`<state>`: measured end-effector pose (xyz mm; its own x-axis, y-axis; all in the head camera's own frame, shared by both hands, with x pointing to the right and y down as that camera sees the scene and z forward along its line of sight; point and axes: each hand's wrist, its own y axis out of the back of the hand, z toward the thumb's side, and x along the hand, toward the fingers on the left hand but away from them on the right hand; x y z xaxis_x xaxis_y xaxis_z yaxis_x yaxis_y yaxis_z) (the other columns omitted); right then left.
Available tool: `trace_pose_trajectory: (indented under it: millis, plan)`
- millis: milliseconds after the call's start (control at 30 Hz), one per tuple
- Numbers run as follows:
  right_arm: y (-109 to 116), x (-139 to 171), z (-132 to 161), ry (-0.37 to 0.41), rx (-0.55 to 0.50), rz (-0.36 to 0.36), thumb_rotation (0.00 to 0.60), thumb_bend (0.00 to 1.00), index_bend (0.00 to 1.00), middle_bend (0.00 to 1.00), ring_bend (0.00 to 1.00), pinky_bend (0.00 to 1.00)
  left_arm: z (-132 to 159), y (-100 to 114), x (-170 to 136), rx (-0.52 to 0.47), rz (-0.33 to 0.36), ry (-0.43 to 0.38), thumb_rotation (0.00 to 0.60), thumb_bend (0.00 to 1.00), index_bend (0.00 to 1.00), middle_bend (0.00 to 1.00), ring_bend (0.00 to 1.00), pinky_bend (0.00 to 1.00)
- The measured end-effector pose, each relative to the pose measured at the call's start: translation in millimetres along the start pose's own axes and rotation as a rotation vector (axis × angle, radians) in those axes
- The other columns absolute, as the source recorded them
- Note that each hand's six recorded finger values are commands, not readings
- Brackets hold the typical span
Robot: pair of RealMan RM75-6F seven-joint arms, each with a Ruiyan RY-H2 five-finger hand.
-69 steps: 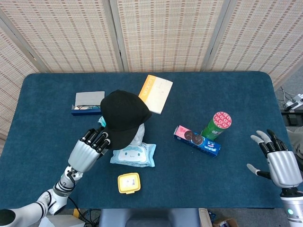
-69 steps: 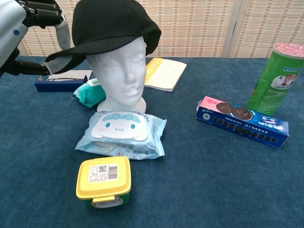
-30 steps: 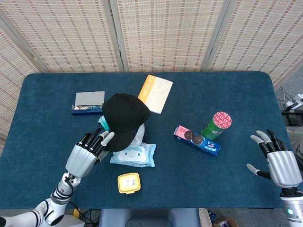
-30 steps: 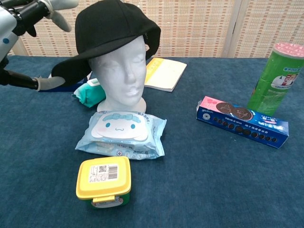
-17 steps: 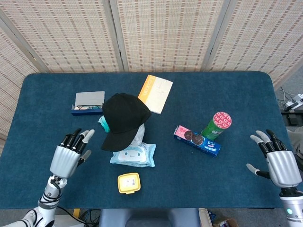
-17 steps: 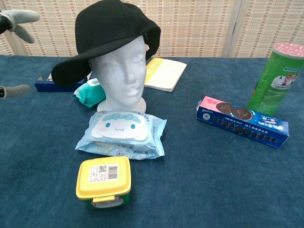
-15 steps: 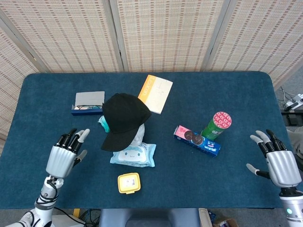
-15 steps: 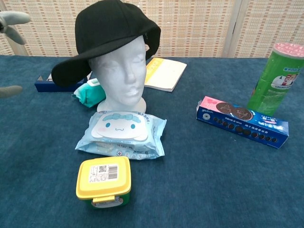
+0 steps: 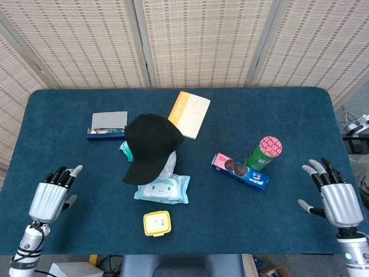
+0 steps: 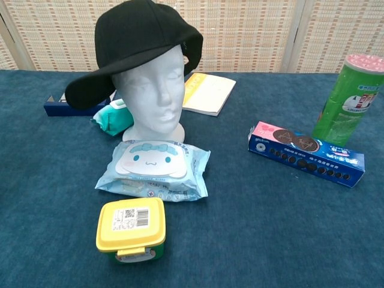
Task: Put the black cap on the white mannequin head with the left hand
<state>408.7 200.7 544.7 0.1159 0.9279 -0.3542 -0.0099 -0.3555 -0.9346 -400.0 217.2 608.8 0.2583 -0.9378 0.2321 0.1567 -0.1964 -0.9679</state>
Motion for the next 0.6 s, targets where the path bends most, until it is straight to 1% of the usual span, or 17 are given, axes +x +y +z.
trace_pose_trajectory:
  millis: [100, 133, 200, 267, 333, 400, 500, 600]
  plan:
    - [-2, -1, 1, -0.002, 0.009, 0.005, 0.600, 0.00, 0.21, 0.17, 0.07, 0.23, -11, -2, -8, -0.033, -0.020, 0.041, 0.600, 0.00, 0.27, 0.36, 0.27, 0.48]
    - [-3, -1, 1, -0.002, 0.011, 0.007, 0.600, 0.00, 0.21, 0.17, 0.07, 0.23, -13, -2, -10, -0.043, -0.022, 0.050, 0.600, 0.00, 0.30, 0.39, 0.29, 0.48]
    - [-5, -2, 2, -0.004, 0.018, 0.011, 0.600, 0.00, 0.21, 0.17, 0.07, 0.23, -18, -1, -14, -0.073, -0.015, 0.062, 0.600, 0.00, 0.34, 0.44, 0.35, 0.51]
    - [-6, -3, 2, -0.008, 0.025, 0.015, 0.600, 0.00, 0.21, 0.17, 0.07, 0.23, -22, 3, -19, -0.106, 0.003, 0.073, 0.600, 0.00, 0.41, 0.53, 0.42, 0.54]
    - [-8, -4, 3, -0.012, 0.030, 0.018, 0.600, 0.00, 0.21, 0.17, 0.07, 0.23, -26, 8, -23, -0.135, 0.021, 0.085, 0.600, 0.00, 0.47, 0.60, 0.45, 0.56]
    - [-9, -4, 3, -0.013, 0.033, 0.020, 0.600, 0.00, 0.21, 0.17, 0.07, 0.23, -30, 12, -25, -0.148, 0.028, 0.093, 0.600, 0.00, 0.50, 0.62, 0.45, 0.56]
    - [-9, -5, 2, -0.020, 0.032, 0.021, 0.600, 0.00, 0.21, 0.17, 0.07, 0.23, -35, 19, -29, -0.130, 0.018, 0.113, 0.600, 0.00, 0.51, 0.63, 0.45, 0.56]
    - [-10, -6, 0, -0.028, 0.030, 0.025, 0.600, 0.00, 0.21, 0.17, 0.07, 0.23, -42, 21, -31, -0.112, -0.014, 0.149, 0.600, 0.00, 0.51, 0.63, 0.45, 0.57]
